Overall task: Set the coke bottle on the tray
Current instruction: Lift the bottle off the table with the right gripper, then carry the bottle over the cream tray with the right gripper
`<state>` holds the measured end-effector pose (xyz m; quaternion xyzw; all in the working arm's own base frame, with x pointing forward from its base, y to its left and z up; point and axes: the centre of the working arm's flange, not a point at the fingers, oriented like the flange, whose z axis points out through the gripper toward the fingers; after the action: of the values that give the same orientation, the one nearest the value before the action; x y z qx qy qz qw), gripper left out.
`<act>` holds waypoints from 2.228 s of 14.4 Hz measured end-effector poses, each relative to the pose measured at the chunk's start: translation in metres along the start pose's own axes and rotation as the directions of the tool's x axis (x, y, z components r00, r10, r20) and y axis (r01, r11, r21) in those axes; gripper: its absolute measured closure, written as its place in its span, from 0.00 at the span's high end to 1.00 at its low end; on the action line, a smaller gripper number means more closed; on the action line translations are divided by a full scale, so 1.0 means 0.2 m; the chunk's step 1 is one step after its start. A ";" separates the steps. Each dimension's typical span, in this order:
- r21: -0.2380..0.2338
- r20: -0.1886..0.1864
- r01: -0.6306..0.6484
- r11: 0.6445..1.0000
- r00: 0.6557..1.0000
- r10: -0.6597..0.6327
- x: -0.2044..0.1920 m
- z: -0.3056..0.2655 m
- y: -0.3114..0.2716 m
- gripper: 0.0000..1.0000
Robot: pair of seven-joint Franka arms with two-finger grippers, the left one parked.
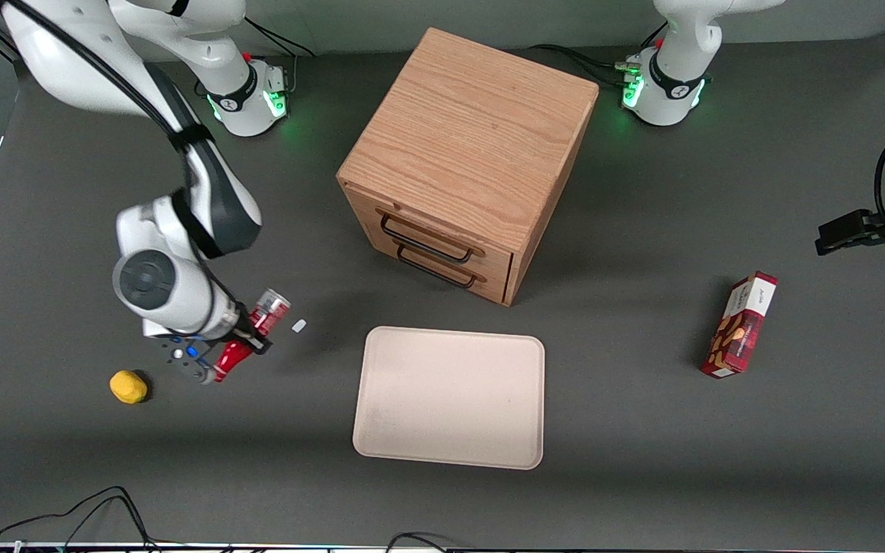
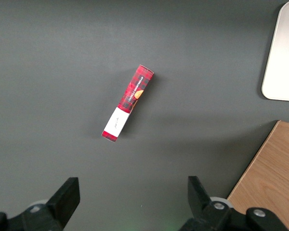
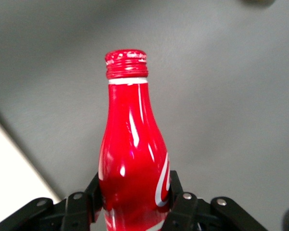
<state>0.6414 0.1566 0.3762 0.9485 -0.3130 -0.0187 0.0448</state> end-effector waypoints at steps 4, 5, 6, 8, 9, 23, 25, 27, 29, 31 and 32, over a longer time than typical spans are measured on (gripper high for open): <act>0.019 0.045 0.106 0.994 0.993 -0.107 0.06 -0.63 0.13 0.56; 0.023 0.044 0.125 0.992 0.991 -0.126 0.08 -0.70 0.15 0.56; 0.024 0.044 0.137 0.990 0.989 -0.138 0.09 -0.73 0.16 0.56; 0.023 0.055 0.153 0.988 0.987 -0.154 0.12 -0.71 0.13 0.56; 0.023 0.064 0.159 0.987 0.985 -0.160 0.14 -0.69 0.10 0.56; 0.106 0.021 0.376 0.921 0.925 -0.380 -0.23 0.20 -0.90 0.56; 0.125 0.005 0.387 0.913 0.920 -0.391 -0.27 0.38 -0.98 0.56; 0.133 0.002 0.394 0.910 0.918 -0.397 -0.28 0.51 -1.01 0.56; 0.143 -0.009 0.407 0.902 0.912 -0.410 -0.27 0.60 -1.03 0.56; 0.153 -0.019 0.411 0.899 0.911 -0.413 -0.27 0.68 -1.04 0.56; 0.156 -0.022 0.417 0.895 0.908 -0.419 -0.27 0.71 -1.05 0.56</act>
<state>0.7137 0.3459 0.2158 0.9940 -0.1026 -0.0089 -0.0368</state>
